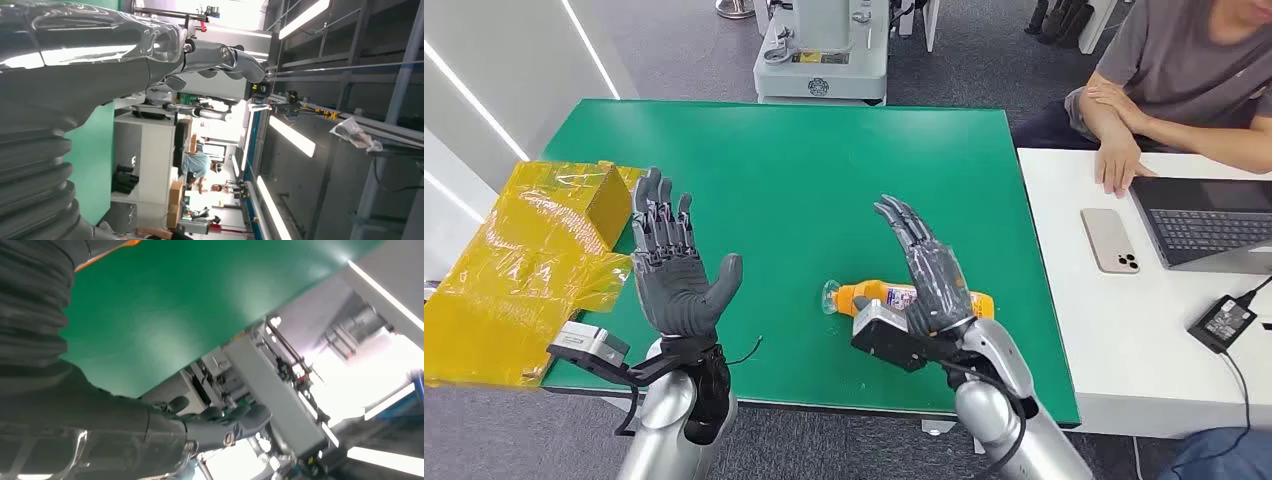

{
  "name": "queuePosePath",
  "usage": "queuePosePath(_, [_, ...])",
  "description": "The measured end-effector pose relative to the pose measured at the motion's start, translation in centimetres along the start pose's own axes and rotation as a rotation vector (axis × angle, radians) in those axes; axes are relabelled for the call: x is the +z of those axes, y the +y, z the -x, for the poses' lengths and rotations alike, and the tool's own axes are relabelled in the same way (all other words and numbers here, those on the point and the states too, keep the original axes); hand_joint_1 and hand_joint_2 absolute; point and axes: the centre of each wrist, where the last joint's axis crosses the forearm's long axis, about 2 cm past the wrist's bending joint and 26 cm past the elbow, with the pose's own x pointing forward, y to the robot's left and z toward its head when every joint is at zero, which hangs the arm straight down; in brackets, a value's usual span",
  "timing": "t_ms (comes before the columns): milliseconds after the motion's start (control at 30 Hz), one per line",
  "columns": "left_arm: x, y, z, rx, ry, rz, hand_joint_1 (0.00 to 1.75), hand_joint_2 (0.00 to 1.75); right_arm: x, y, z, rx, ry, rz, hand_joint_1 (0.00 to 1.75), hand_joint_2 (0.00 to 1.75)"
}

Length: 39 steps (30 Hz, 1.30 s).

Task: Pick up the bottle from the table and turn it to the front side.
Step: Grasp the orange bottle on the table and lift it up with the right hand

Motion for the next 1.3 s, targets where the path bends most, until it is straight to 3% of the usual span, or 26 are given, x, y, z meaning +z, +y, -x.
queuePosePath(167, [0.0, 0.0, 0.0, 0.001, 0.001, 0.002, 0.00, 1.75, -1.4, -2.1, 1.4, 0.059, 0.021, -0.057, 0.00, 1.75])
queuePosePath(400, [0.0, -0.1, 0.0, 0.016, 0.026, 0.019, 0.00, 1.75, -5.2, -7.0, 4.7, 0.126, 0.101, -0.406, 0.00, 1.75])
queuePosePath(600, [-0.4, -0.3, 0.0, 0.028, 0.039, 0.032, 0.00, 1.75, -6.5, -9.7, 7.4, 0.139, 0.203, -0.576, 0.00, 1.75])
queuePosePath(867, [-1.0, -0.6, -0.1, 0.033, 0.045, 0.042, 0.00, 1.75, -5.4, -8.9, 10.3, 0.112, 0.325, -0.754, 0.00, 1.75])
queuePosePath(1100, [-1.2, -0.8, -0.2, 0.036, 0.042, 0.048, 0.00, 1.75, -4.1, -7.8, 11.8, 0.100, 0.384, -0.794, 0.00, 1.75])
queuePosePath(1300, [-1.2, -0.9, -0.2, 0.039, 0.044, 0.052, 0.00, 1.75, -1.1, -5.4, 13.7, 0.079, 0.439, -0.811, 0.00, 1.75])
